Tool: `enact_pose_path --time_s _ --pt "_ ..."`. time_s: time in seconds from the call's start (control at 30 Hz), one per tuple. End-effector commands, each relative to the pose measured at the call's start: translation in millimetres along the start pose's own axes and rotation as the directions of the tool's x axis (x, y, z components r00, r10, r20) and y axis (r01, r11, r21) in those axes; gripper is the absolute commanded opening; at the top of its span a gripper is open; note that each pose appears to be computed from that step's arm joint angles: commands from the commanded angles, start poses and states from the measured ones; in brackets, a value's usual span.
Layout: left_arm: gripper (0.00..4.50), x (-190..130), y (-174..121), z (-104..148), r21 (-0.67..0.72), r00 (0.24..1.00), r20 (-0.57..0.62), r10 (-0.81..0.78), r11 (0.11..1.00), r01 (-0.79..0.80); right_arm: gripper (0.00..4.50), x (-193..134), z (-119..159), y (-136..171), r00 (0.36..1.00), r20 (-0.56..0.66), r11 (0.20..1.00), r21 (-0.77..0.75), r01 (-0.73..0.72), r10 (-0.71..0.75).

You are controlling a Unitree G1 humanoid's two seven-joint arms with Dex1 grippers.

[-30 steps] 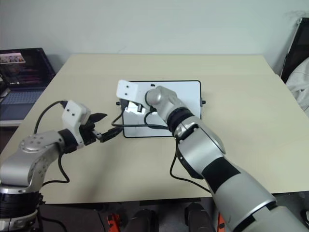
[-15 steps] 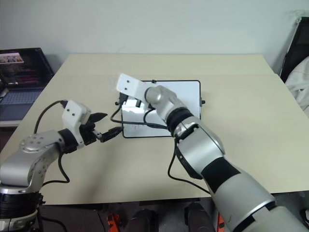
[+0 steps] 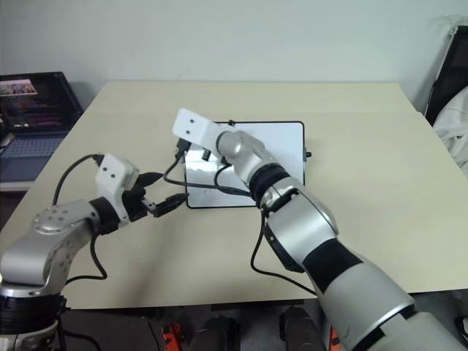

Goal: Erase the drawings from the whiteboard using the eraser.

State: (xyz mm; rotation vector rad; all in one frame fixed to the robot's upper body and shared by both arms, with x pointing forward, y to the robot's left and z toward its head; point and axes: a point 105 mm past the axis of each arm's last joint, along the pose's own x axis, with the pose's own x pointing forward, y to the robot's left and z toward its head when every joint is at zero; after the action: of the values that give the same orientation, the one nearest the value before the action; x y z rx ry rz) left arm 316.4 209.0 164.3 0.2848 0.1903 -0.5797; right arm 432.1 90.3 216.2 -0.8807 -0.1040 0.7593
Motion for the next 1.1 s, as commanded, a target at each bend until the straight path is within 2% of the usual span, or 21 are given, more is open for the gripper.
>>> enact_pose_path --time_s 0.03,0.13,0.3,0.4,0.6,0.73,0.9,1.1 --pt "4.5 0 -1 12 0.036 0.999 0.037 0.0 0.999 -0.001 1.32 2 11 27 0.986 0.012 0.985 -0.034 -0.168 0.168" --pt "4.5 0 0 12 0.036 0.999 0.037 0.001 0.999 -0.003 1.32 1 3 48 0.958 -0.012 0.956 -0.057 -0.287 0.287" --pt "4.5 -2 -1 10 0.033 0.999 0.033 0.005 0.999 -0.006 1.32 2 13 10 0.999 0.021 0.997 -0.068 -0.043 0.045" --pt "4.5 -2 -1 10 0.032 0.999 0.033 0.007 0.999 -0.009 1.32 0 10 -2 1.0 0.003 0.996 -0.094 -0.001 0.002" --pt "4.5 -3 1 10 0.031 0.999 0.034 0.012 0.999 -0.013 1.32 -3 -29 20 0.977 -0.145 0.961 -0.209 -0.183 0.155" --pt "4.5 -1 0 11 0.031 0.999 0.038 0.006 0.999 -0.008 1.32 -7 -46 27 0.957 -0.192 0.952 -0.171 -0.253 0.22" --pt "4.5 0 1 12 0.035 0.999 0.039 -0.001 0.999 0.0 1.32 -7 -30 -13 0.994 -0.111 0.987 -0.162 -0.018 0.0" --pt "4.5 2 1 13 0.037 0.999 0.04 -0.006 0.999 0.005 1.32 -9 -42 -11 0.989 -0.148 0.984 -0.175 -0.039 0.013"
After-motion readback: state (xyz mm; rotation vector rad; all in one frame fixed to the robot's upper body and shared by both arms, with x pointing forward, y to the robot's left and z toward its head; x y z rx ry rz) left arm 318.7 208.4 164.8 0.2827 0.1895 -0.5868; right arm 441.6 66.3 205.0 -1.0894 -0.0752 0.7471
